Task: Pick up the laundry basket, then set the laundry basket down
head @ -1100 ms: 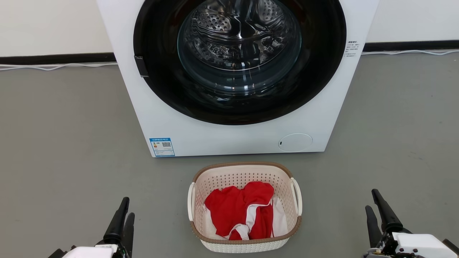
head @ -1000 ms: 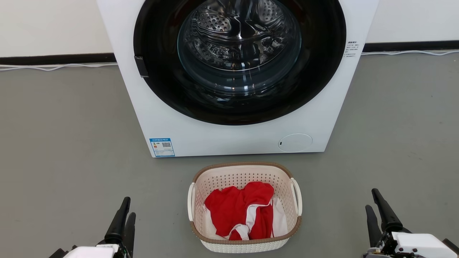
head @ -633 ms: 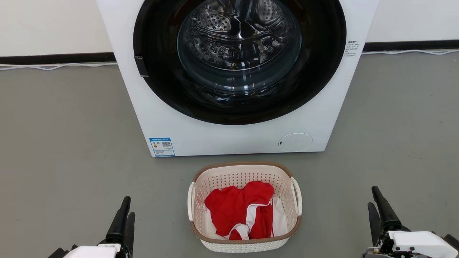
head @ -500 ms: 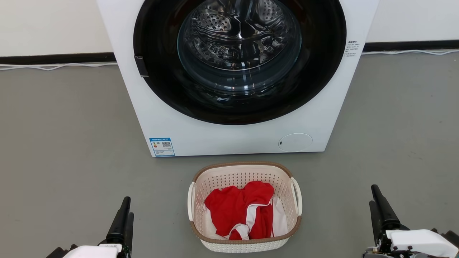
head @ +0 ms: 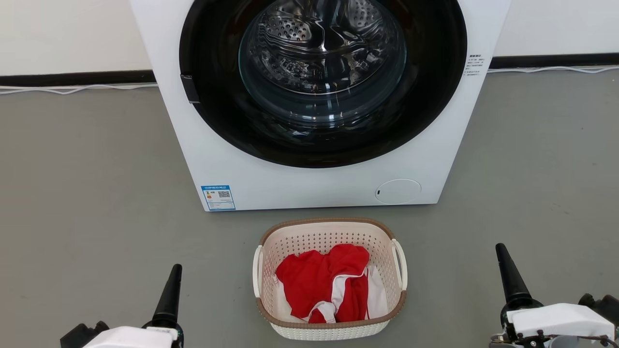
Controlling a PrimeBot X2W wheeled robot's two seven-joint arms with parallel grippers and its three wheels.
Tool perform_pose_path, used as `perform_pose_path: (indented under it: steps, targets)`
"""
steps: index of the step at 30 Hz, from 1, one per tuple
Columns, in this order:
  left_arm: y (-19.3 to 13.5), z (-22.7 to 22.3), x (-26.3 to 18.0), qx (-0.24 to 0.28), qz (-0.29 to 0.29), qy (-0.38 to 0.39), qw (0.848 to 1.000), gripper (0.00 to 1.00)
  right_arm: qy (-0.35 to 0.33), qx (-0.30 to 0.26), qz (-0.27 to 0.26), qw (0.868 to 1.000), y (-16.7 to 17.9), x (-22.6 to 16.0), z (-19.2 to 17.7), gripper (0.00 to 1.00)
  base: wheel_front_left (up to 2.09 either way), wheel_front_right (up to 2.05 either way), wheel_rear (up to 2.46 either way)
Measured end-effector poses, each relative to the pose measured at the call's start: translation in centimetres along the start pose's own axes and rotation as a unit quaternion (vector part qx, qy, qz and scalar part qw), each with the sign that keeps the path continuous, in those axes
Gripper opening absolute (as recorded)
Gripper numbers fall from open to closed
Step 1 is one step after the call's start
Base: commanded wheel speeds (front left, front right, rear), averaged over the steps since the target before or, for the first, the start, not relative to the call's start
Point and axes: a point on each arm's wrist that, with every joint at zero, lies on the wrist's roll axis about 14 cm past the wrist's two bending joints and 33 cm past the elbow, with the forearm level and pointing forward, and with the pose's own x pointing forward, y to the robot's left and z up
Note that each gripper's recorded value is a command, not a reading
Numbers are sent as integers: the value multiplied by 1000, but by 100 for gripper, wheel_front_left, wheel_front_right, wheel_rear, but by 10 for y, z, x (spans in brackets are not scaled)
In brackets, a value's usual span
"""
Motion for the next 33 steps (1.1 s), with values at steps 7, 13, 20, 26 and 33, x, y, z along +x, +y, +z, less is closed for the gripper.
perform_pose_path:
  steps: [7,13,20,26,33]
  targets:
    - [-3,-2,1,53,-2,1,999,100,-2,-66,4,998,2,0,1,100,0,0,0]
    - [-4,-5,2,94,-2,3,996,100,-2,-114,8,993,4,0,0,100,0,0,0]
    - [-6,-6,2,133,-4,-1,991,100,-2,-165,15,986,7,0,-1,100,0,0,0]
    - [-8,-6,2,162,-8,-3,987,100,-6,-199,20,980,10,0,-1,100,0,0,0]
    - [-10,-5,1,208,-12,-9,978,100,-9,-243,26,970,12,0,-1,100,0,0,0]
